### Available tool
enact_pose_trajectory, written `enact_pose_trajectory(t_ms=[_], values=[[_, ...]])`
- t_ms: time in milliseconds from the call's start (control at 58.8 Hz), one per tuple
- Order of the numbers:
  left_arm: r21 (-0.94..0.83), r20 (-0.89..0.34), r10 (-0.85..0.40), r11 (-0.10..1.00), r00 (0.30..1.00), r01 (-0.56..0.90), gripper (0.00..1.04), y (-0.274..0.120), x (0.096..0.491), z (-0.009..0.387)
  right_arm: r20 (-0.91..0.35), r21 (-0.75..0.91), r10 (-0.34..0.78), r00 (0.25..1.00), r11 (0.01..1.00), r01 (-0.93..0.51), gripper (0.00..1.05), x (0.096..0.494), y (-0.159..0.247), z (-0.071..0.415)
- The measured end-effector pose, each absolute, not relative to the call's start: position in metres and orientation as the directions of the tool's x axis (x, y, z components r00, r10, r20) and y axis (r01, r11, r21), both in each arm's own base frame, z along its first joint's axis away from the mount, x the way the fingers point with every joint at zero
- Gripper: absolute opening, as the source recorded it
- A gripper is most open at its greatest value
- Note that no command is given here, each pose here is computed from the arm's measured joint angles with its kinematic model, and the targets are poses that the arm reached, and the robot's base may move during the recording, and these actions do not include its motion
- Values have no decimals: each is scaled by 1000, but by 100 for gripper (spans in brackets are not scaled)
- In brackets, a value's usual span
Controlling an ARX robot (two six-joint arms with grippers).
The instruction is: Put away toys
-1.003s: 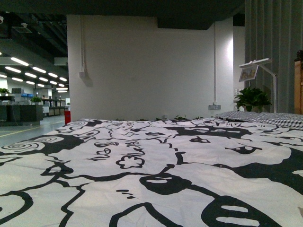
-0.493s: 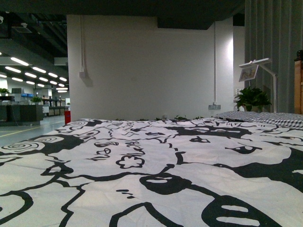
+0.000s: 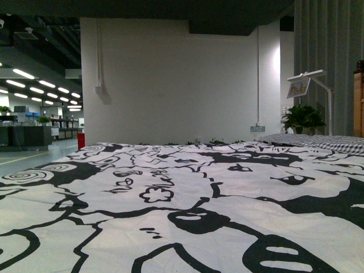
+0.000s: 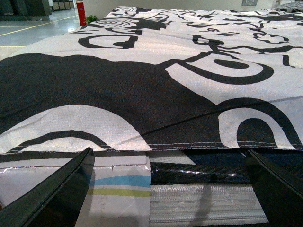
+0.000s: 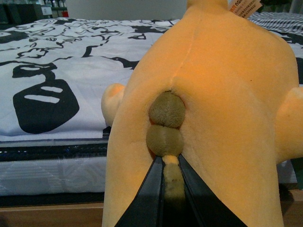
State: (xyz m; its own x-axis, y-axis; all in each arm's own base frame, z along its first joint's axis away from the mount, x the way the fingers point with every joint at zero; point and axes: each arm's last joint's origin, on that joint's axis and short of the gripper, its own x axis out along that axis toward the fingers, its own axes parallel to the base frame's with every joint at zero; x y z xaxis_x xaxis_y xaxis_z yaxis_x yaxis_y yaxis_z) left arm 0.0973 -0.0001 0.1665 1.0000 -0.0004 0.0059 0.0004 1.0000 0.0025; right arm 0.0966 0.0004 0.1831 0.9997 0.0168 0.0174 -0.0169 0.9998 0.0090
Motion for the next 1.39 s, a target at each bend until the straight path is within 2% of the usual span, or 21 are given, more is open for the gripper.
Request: enact_pose_trajectory(t_ms=[306,1395], values=[[2,6,0,1000,1000,0,99,0,97,167,13,8,18,1000,1000,-18,6,97,0,168],[2,6,0,1000,1000,0,98,0,97,167,13,6,19,1000,1000,-19,6,97,1,168]])
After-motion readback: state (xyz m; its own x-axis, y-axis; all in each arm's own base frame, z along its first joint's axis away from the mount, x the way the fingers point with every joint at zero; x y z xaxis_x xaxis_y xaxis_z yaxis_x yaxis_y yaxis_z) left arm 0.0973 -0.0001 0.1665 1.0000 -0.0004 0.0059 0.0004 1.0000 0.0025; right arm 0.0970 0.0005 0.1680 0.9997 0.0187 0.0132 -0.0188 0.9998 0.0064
